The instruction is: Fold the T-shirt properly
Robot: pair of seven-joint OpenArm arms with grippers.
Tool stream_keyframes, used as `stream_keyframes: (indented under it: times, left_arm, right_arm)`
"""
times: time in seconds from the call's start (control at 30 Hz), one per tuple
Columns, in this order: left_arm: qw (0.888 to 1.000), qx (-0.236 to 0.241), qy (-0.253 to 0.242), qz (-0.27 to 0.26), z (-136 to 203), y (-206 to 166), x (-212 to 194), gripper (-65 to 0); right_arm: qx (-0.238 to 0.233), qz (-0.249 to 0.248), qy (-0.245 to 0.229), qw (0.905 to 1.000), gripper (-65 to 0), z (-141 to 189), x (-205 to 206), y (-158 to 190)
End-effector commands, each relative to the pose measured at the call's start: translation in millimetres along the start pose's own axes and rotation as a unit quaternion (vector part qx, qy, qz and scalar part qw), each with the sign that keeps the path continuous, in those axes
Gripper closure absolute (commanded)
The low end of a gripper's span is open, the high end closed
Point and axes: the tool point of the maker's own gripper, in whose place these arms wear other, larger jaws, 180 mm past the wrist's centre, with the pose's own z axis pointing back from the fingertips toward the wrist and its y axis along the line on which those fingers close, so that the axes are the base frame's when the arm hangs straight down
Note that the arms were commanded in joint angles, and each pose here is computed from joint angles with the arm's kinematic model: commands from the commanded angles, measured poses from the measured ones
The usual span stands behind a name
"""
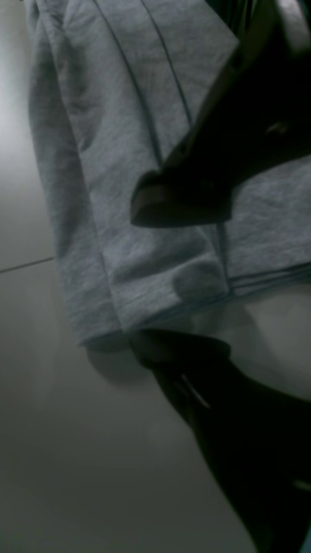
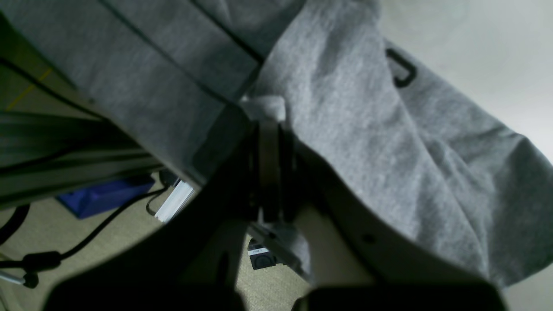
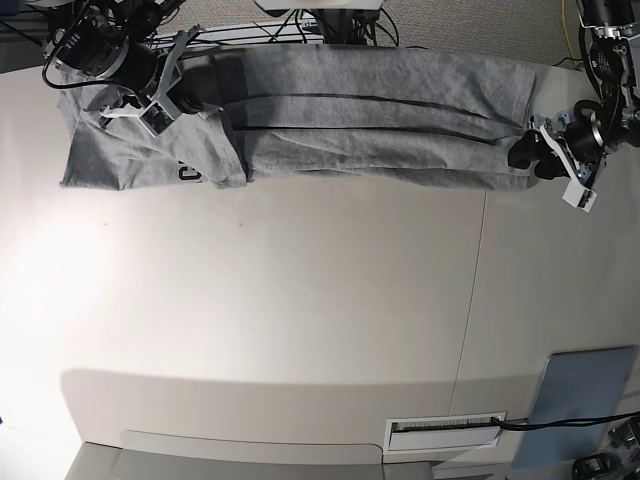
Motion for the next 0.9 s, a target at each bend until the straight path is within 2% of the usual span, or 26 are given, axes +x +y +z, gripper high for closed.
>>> stream_keyframes:
  times: [0.0, 0.1, 0.27, 0.47, 0.67, 0.77, 0.8, 0.87]
  left_arm:
    - [1.0, 0.003, -0.02, -0.012, 7.3, 3.6, 14.9, -37.8]
    - [1.0, 0.003, -0.02, -0.012, 7.3, 3.5, 14.9, -37.8]
    - [1.0, 0.003, -0.019, -0.012, 7.3, 3.6, 14.7, -37.8]
    - [1.0, 0.003, -0.02, -0.012, 7.4, 3.5, 15.2, -37.8]
    - [1.0, 0.003, -0.021, -0.012, 7.4, 3.4, 15.3, -37.8]
    - [1.0, 0.003, -0.02, -0.012, 7.4, 3.4, 15.3, -37.8]
    - [1.0, 0.003, -0.02, -0.012, 7.4, 3.5, 15.2, -37.8]
    - [1.0, 0.003, -0.02, -0.012, 7.4, 3.4, 15.2, -37.8]
  right_arm:
    - [0.002, 0.009, -0.012, 0.9999, 0.0, 3.9, 6.5, 0.6]
    - [0.014, 0.025, -0.004, 0.9996, 0.0, 3.9, 3.5, 5.2]
    - [0.054, 0.0, 0.019, 0.9984, 0.0, 5.0, -4.6, 19.3]
    - [0.057, -0.001, 0.035, 0.9977, 0.0, 5.5, -10.2, 20.6]
    - [0.057, 0.004, 0.113, 0.9919, -0.8, 9.5, -37.5, 19.4]
    - [0.056, 0.003, 0.094, 0.994, -22.3, 8.0, -31.0, 19.7]
    - [0.056, 0.002, 0.077, 0.9954, -26.8, 7.0, -24.9, 19.7]
    - [0.057, 0.0, 0.042, 0.9975, -29.0, 5.5, -12.3, 19.9]
